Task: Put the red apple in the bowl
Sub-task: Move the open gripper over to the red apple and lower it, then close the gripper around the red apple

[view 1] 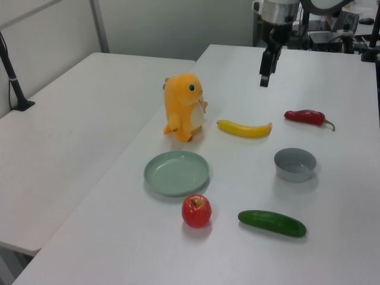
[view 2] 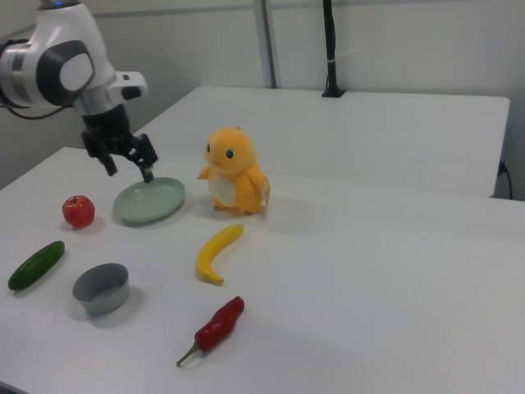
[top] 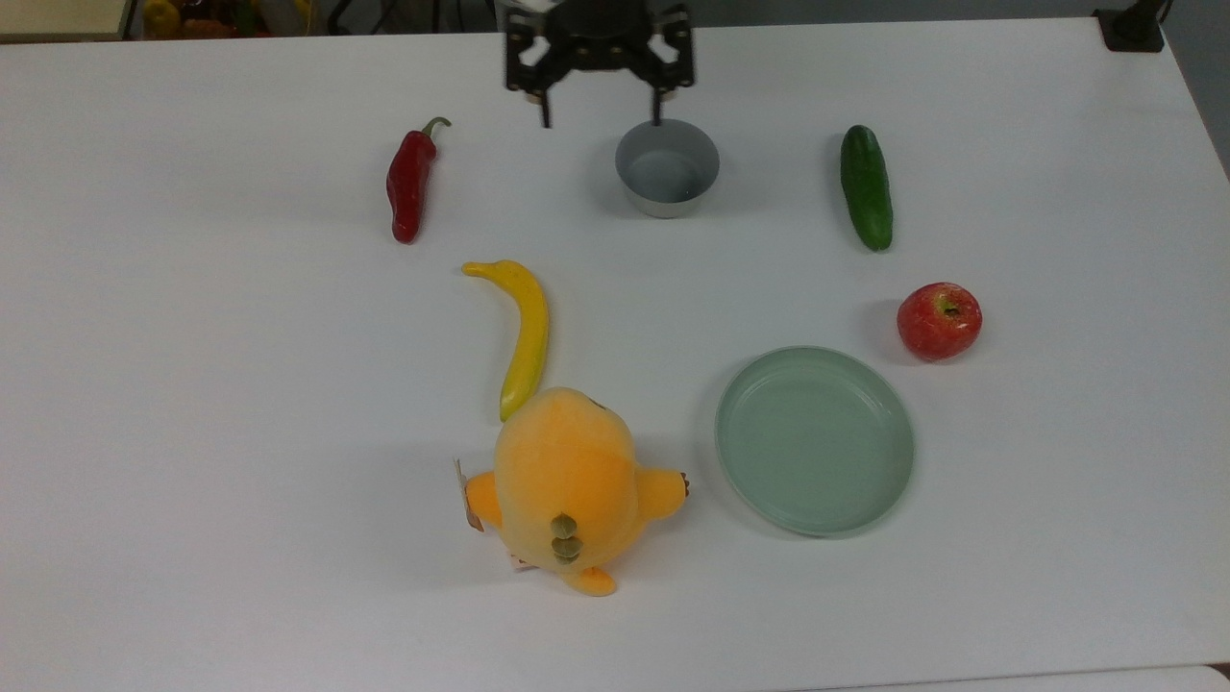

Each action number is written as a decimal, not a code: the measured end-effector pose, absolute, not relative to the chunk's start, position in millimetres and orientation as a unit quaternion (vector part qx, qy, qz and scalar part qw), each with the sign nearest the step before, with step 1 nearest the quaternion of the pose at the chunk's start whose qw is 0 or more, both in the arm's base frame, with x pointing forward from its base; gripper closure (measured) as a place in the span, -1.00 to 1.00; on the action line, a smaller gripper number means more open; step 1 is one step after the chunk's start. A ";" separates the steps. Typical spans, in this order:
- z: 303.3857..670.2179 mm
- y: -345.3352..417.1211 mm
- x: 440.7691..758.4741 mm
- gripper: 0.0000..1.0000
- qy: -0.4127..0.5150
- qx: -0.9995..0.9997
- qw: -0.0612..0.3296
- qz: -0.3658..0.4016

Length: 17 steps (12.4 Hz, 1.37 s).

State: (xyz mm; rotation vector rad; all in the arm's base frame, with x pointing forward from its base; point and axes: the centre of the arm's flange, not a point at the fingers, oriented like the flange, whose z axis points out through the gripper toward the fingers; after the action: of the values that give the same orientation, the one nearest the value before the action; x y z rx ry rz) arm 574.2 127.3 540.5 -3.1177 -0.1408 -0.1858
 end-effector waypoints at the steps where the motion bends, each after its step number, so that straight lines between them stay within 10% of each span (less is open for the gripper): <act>1: 538.7 152.3 574.6 -1.00 -0.043 -0.997 0.023 -0.068; 9: 457.5 375.3 584.4 -1.00 -0.014 -0.992 0.057 -0.108; 17: 396.5 437.0 610.3 -1.00 -0.045 -0.986 0.075 -0.143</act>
State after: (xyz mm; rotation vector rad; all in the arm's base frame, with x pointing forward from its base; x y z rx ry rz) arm 610.3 437.0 396.5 -2.9572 -0.1357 -0.4298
